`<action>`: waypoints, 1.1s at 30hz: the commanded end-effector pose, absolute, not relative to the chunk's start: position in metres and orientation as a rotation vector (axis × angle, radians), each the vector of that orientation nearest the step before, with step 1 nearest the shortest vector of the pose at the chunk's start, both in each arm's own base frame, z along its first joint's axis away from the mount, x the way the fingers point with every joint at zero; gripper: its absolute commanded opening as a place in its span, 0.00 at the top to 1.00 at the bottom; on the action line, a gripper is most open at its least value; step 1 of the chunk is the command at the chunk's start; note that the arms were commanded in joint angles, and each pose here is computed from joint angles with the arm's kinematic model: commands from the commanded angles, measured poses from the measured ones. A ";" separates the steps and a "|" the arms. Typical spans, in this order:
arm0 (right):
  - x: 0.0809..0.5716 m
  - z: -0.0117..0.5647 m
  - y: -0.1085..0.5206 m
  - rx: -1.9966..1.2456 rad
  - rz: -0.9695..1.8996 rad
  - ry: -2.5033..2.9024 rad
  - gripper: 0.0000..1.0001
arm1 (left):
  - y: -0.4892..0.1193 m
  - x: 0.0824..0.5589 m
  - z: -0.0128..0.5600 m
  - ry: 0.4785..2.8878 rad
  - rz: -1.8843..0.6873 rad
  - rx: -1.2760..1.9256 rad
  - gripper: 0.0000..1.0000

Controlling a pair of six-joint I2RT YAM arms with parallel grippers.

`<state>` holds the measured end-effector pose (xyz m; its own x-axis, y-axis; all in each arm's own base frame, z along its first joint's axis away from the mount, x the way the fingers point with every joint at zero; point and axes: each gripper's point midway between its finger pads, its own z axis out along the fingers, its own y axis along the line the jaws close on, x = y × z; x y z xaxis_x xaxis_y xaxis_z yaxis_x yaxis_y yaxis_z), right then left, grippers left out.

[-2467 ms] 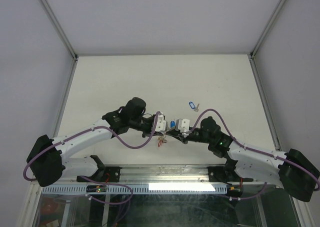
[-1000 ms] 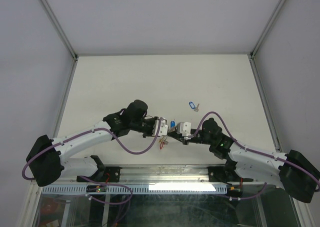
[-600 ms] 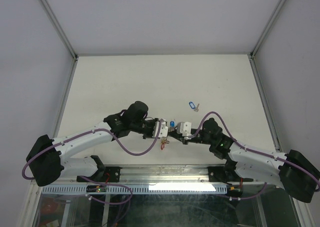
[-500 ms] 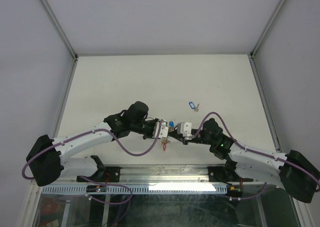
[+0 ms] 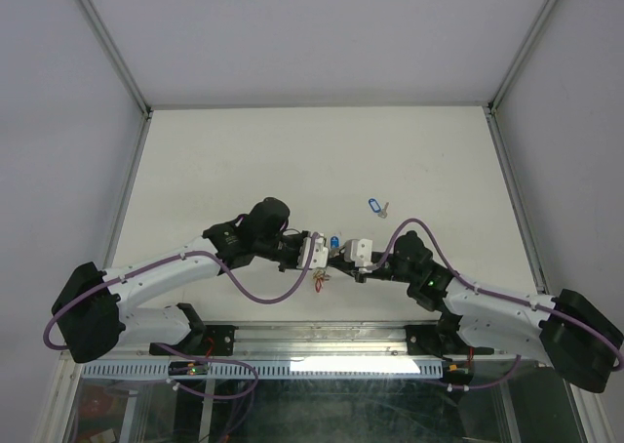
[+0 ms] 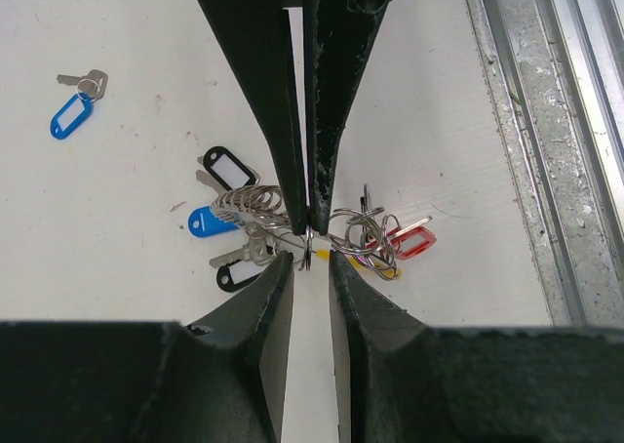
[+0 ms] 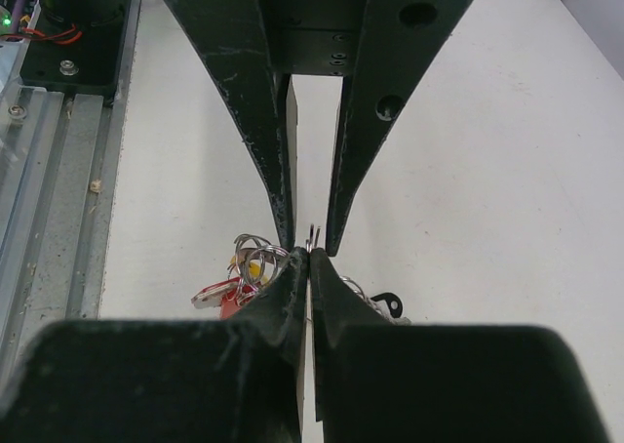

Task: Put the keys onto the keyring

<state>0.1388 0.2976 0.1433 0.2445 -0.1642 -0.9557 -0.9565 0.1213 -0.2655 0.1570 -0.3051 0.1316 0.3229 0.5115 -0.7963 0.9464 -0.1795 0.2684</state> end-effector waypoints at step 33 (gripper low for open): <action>0.154 0.187 0.287 -1.100 0.799 1.163 0.48 | -0.311 0.176 0.158 1.246 -0.601 1.740 1.00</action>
